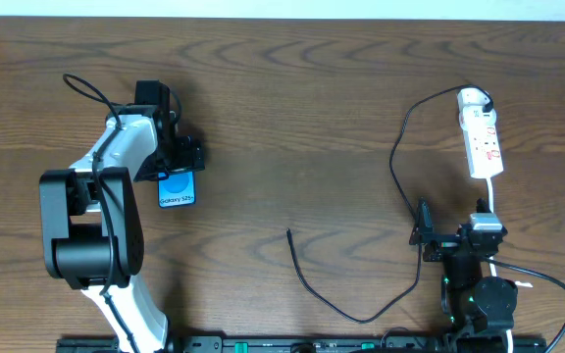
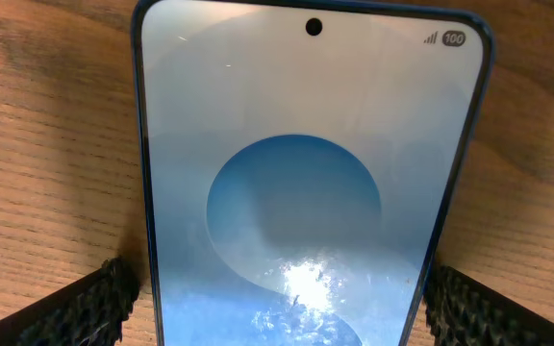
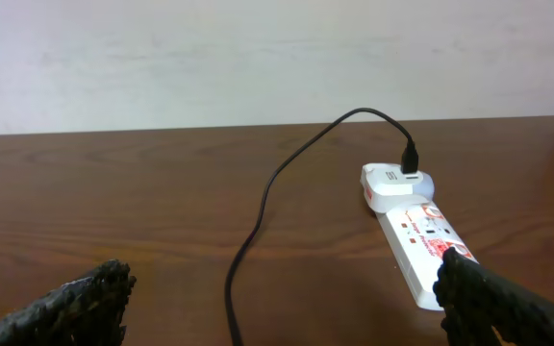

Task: Plug charger to phone and switch on socket
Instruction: 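Close the left gripper on the phone's sides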

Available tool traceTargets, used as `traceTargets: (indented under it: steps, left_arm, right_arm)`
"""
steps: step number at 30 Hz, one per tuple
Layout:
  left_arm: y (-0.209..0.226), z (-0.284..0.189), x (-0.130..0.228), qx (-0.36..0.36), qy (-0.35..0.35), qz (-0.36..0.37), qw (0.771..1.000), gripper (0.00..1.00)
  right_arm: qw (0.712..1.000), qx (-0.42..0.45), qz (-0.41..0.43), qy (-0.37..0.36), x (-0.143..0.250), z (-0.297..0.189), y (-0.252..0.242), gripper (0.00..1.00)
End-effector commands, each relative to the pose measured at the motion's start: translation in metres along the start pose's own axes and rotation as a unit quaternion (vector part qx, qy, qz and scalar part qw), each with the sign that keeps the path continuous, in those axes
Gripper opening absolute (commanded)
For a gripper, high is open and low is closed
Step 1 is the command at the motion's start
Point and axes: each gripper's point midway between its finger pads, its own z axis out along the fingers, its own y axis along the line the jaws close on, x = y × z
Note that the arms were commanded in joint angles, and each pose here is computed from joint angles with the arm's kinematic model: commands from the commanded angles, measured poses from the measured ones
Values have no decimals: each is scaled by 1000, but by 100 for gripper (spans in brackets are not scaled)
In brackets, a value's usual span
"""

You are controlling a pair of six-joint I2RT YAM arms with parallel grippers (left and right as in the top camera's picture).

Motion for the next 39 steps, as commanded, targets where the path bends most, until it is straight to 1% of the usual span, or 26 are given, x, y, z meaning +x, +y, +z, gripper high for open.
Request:
traceTargets:
  steps: [1, 32, 37, 39]
  left_arm:
    - [1, 5, 3, -7, 6, 10, 1000, 98]
    - [1, 5, 3, -7, 6, 20, 1000, 98]
    - [1, 5, 3, -7, 6, 20, 1000, 99]
    - [1, 5, 3, -7, 6, 20, 1000, 98]
  right_arm:
    - [1000, 2, -4, -2, 0, 0, 0, 99]
    - [1000, 1, -4, -2, 0, 0, 0, 99]
    - [1000, 1, -4, -2, 0, 0, 0, 99]
    - [1000, 1, -4, -2, 0, 0, 0, 99]
